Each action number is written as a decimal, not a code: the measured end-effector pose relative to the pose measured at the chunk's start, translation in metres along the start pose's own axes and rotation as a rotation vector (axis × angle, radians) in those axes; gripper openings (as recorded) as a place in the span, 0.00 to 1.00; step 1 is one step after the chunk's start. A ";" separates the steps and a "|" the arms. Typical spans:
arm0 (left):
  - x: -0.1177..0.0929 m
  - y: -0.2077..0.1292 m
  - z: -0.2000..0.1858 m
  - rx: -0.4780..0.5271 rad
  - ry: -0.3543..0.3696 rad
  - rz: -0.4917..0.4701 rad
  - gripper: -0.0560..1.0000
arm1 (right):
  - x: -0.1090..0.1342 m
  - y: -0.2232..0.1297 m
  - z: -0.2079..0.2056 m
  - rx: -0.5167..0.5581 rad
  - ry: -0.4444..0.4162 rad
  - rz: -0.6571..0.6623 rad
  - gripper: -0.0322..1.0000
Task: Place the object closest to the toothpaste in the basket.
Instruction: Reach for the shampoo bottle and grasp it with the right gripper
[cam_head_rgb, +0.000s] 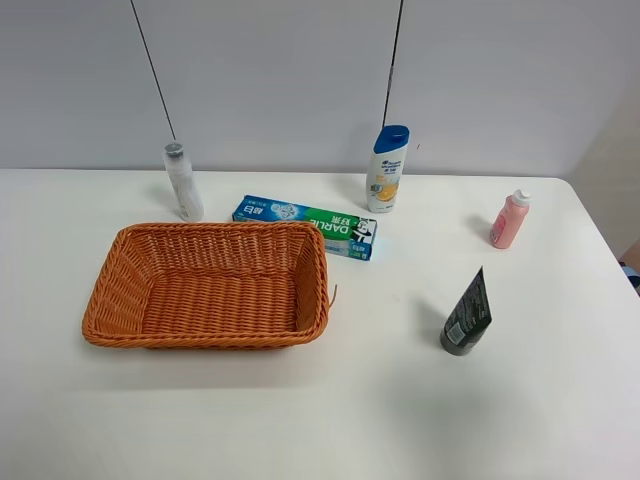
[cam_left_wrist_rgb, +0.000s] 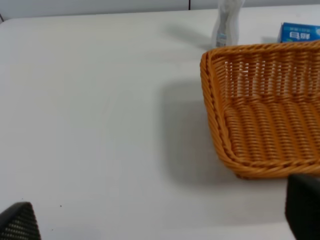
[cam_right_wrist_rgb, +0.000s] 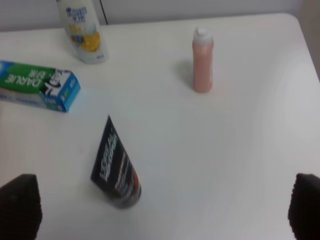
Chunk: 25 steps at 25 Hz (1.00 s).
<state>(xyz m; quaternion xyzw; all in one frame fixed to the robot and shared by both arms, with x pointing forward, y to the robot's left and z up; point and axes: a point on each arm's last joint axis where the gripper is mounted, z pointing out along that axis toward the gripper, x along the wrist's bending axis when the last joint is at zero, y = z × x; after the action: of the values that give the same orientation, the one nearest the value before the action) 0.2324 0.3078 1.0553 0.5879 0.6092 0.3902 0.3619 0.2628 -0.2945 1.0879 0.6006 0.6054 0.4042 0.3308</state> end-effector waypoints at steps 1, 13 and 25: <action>0.000 0.000 0.000 0.000 0.000 0.000 0.99 | 0.001 0.013 0.006 0.011 -0.002 0.000 0.99; 0.000 0.000 0.000 0.000 0.000 0.000 0.99 | 0.019 0.144 0.154 0.211 0.092 0.064 0.99; 0.000 0.000 0.000 0.000 0.000 0.000 0.99 | 0.058 0.146 0.288 0.384 0.258 -0.305 0.99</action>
<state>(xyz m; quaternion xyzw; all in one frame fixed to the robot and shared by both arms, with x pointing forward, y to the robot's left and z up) 0.2324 0.3078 1.0553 0.5879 0.6092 0.3902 0.3619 0.5820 -0.2169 1.0911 0.4980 0.7913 0.3008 0.1883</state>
